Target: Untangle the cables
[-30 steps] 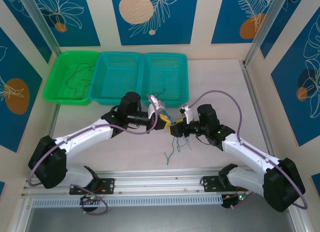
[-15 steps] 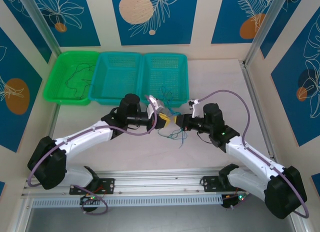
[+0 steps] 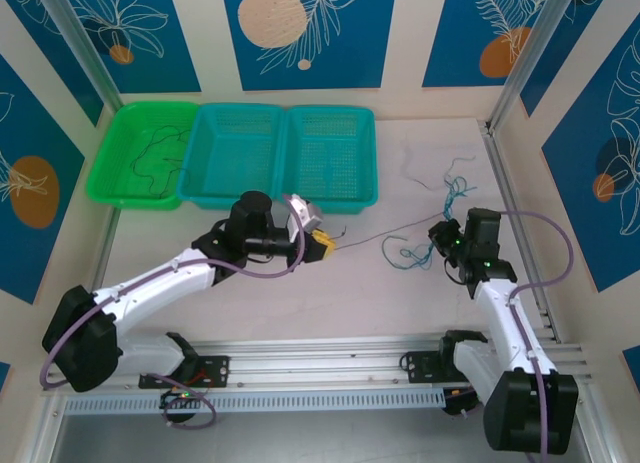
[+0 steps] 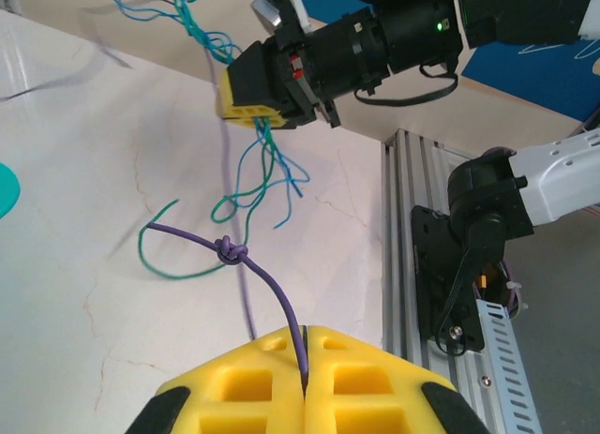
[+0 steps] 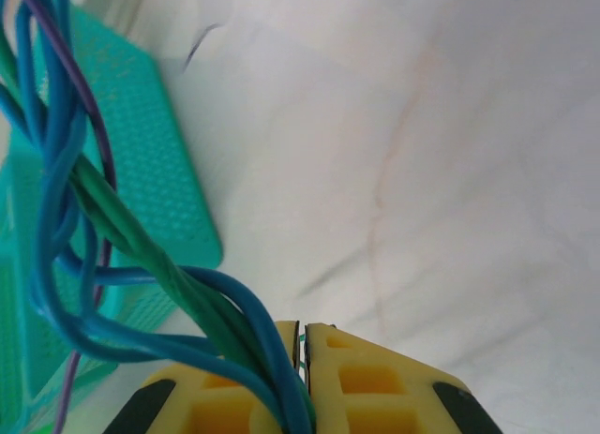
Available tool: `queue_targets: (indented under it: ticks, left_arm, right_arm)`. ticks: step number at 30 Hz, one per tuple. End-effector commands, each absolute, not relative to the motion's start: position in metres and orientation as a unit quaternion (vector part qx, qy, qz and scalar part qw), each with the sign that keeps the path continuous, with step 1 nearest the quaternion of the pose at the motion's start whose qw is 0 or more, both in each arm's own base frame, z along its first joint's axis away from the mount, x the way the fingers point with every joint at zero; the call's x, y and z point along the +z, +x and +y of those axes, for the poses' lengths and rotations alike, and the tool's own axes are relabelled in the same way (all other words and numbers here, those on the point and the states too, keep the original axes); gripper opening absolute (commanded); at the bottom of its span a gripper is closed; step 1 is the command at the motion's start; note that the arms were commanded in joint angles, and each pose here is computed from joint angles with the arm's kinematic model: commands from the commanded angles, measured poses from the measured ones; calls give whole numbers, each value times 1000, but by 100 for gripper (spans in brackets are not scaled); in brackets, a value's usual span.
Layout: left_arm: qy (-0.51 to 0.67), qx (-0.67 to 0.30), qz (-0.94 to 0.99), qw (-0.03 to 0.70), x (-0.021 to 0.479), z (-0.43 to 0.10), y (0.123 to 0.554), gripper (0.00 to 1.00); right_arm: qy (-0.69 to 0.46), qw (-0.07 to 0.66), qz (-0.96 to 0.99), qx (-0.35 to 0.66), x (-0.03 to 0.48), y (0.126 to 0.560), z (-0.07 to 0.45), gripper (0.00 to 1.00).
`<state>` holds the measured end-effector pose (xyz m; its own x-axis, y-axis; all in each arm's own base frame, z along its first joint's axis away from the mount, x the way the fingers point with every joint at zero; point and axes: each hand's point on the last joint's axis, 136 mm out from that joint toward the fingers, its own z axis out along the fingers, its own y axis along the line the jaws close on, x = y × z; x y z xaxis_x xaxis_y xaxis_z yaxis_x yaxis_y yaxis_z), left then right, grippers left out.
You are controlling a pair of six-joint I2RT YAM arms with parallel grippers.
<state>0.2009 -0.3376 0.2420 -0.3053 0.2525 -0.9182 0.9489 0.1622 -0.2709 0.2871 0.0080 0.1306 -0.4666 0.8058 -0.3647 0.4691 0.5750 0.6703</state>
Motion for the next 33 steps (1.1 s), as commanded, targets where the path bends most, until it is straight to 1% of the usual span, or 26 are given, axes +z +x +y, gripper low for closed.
queue_targets:
  ticks: [1, 4, 6, 8, 10, 12, 16, 19, 21, 23, 25, 27, 29, 30, 32, 33]
  left_arm:
    - [442, -450, 650, 423, 278, -324, 201, 0]
    - [423, -416, 660, 461, 307, -298, 209, 0]
    - [394, -364, 688, 490, 322, -272, 224, 0]
    - [329, -295, 725, 528, 337, -230, 247, 0]
    - [227, -218, 760, 569, 355, -170, 270, 0]
    - [141, -142, 781, 591, 367, -115, 280, 0]
    - [6, -1, 799, 602, 381, -22, 279, 0]
    - [-70, 92, 794, 597, 386, 33, 270, 0]
    - [-112, 158, 790, 582, 383, 65, 264, 0]
    - [-142, 197, 790, 563, 374, 91, 261, 0]
    - [-150, 171, 801, 554, 361, 96, 265, 0]
    - [-115, 105, 815, 558, 348, 74, 278, 0]
    - [-115, 61, 828, 546, 330, 63, 287, 0]
    - [-95, 25, 833, 545, 323, 50, 292, 0]
    - [-20, -98, 825, 556, 318, 2, 303, 0]
    - [27, -179, 806, 564, 321, -29, 304, 0]
  right_arm:
    - [465, 326, 799, 199, 138, 273, -27, 0]
    - [525, 313, 766, 198, 139, 264, -54, 0]
    - [557, 304, 747, 198, 139, 259, -69, 0]
    - [575, 302, 733, 201, 140, 256, -80, 0]
    - [583, 304, 725, 206, 141, 256, -86, 0]
    - [586, 306, 722, 204, 141, 255, -90, 0]
    - [594, 303, 717, 203, 138, 255, -92, 0]
    - [599, 299, 716, 196, 135, 255, -96, 0]
    - [605, 295, 713, 194, 133, 254, -100, 0]
    - [609, 293, 710, 199, 132, 254, -103, 0]
    - [593, 298, 717, 214, 136, 260, -100, 0]
    - [572, 305, 728, 221, 142, 265, -94, 0]
    - [558, 308, 740, 215, 146, 265, -91, 0]
    - [539, 314, 748, 226, 152, 269, -87, 0]
    - [481, 330, 765, 275, 169, 283, -67, 0]
    - [440, 335, 775, 305, 180, 291, -51, 0]
